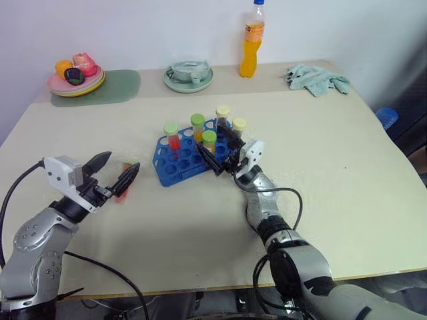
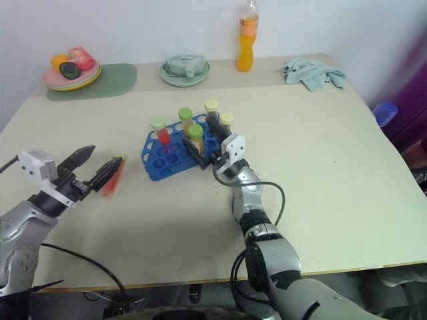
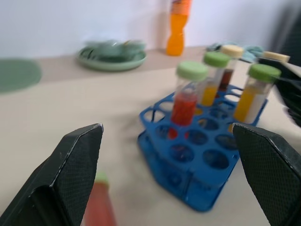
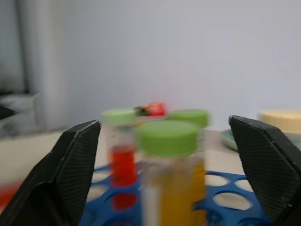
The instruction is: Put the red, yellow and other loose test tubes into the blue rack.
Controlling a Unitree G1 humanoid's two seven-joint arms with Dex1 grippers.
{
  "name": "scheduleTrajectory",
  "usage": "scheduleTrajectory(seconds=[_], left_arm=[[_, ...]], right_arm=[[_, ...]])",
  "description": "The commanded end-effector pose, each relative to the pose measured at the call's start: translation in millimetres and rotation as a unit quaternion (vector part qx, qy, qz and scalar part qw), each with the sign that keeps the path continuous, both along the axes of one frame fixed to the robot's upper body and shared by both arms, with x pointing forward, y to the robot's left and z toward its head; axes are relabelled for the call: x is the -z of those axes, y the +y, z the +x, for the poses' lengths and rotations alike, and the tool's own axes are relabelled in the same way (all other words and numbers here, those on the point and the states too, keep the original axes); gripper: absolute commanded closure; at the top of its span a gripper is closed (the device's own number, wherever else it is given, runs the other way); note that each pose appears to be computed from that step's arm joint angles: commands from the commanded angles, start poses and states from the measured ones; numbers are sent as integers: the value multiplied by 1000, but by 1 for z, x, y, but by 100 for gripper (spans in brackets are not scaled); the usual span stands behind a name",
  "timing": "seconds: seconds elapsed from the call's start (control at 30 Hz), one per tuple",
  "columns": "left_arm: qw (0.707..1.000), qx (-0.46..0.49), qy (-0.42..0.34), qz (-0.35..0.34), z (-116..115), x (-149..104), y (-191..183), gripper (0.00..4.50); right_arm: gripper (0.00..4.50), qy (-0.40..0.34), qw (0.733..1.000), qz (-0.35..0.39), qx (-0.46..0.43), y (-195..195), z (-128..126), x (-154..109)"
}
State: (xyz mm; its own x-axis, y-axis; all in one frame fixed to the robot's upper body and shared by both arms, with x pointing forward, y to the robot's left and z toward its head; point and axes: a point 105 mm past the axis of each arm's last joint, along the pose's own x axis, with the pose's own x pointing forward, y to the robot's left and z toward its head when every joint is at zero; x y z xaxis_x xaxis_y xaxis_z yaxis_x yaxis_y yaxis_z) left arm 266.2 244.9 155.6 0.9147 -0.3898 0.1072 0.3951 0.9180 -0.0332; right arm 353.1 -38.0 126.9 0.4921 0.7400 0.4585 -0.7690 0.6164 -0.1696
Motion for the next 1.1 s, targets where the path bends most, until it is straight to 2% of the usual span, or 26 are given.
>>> scheduleTrajectory(seconds=[0.03,0.2,0.33,0.37,0.43,0.5,0.73,1.1], left_arm=[[999,-36,-16,-12,-3,-13,8,0],[997,-76,10,-24,2,-13,3,0],[989,-139,59,-4,16,-14,11,0],[984,-157,84,-5,20,-12,13,0],[964,-185,188,22,25,7,19,0],[954,-173,245,11,31,8,11,0],[933,-167,319,14,51,-4,-7,0],[896,-194,399,17,66,23,-10,0]], right_arm=[[6,-10,999,-39,-29,-14,-16,-6],[6,12,993,-117,-25,-46,-30,-3],[6,36,979,-197,-45,-72,-41,-18],[6,46,976,-207,-53,-78,-43,-26],[6,52,970,-225,-73,-84,-48,-45],[6,60,963,-244,-95,-88,-54,-63],[6,28,962,-240,-130,-75,-63,-107],[6,12,959,-237,-154,-69,-72,-109]])
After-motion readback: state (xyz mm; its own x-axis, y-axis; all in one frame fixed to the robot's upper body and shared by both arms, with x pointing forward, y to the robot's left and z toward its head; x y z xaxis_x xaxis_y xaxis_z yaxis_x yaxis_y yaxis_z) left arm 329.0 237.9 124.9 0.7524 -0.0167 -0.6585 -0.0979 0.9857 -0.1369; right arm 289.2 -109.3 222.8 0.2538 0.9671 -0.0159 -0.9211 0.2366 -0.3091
